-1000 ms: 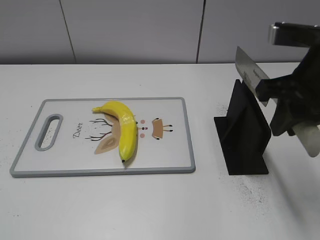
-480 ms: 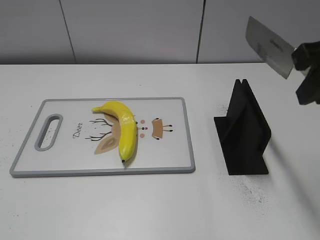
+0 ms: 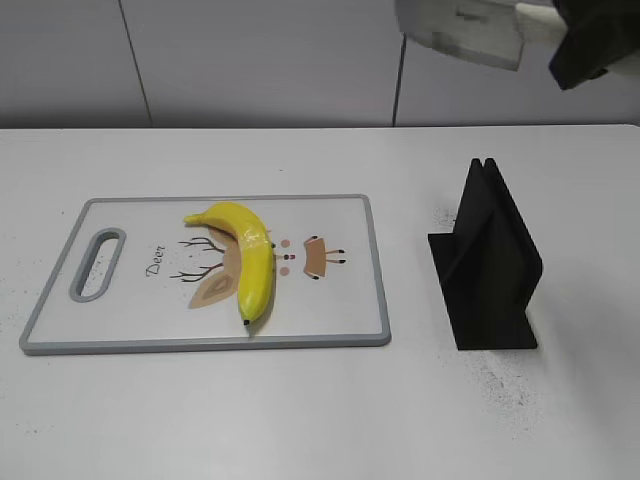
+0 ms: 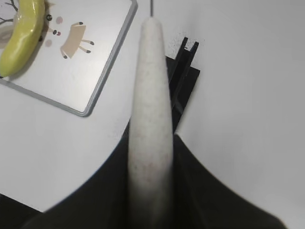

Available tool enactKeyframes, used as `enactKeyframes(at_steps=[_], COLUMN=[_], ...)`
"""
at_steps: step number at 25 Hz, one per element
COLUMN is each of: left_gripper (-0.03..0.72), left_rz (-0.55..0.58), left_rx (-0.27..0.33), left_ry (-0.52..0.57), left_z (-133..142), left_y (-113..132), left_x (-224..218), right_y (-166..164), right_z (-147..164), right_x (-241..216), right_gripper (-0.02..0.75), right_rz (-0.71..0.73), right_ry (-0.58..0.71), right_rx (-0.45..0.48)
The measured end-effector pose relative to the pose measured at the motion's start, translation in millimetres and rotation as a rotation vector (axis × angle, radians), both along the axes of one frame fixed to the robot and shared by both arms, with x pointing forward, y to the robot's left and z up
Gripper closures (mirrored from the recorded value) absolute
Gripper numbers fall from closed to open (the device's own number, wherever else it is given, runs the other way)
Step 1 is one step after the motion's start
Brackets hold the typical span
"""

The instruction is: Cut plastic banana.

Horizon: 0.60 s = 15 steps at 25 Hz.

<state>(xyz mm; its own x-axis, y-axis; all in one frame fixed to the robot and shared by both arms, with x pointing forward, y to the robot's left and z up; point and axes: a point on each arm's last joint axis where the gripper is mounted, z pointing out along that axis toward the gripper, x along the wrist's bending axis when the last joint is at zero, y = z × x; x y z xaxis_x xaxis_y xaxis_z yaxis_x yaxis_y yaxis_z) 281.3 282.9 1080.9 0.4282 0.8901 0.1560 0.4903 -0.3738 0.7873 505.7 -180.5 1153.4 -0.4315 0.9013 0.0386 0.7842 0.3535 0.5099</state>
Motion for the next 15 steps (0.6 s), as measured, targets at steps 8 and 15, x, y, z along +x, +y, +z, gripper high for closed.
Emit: enactKeyframes(at_steps=[8,15], left_gripper=[0.158,0.158], left_rz=[-0.042,-0.202], left_rx=[0.073,0.237], left_ry=[-0.004,0.006], left_z=[41,63], left_y=[-14,-32], left_x=[77,159], right_y=[22,46], right_z=[-14,-39], right_x=[52,87], right_gripper=[0.575,0.575], right_rz=[0.244,0.608], right_ry=[-0.017,-0.060], right_rx=[-0.140,-0.203])
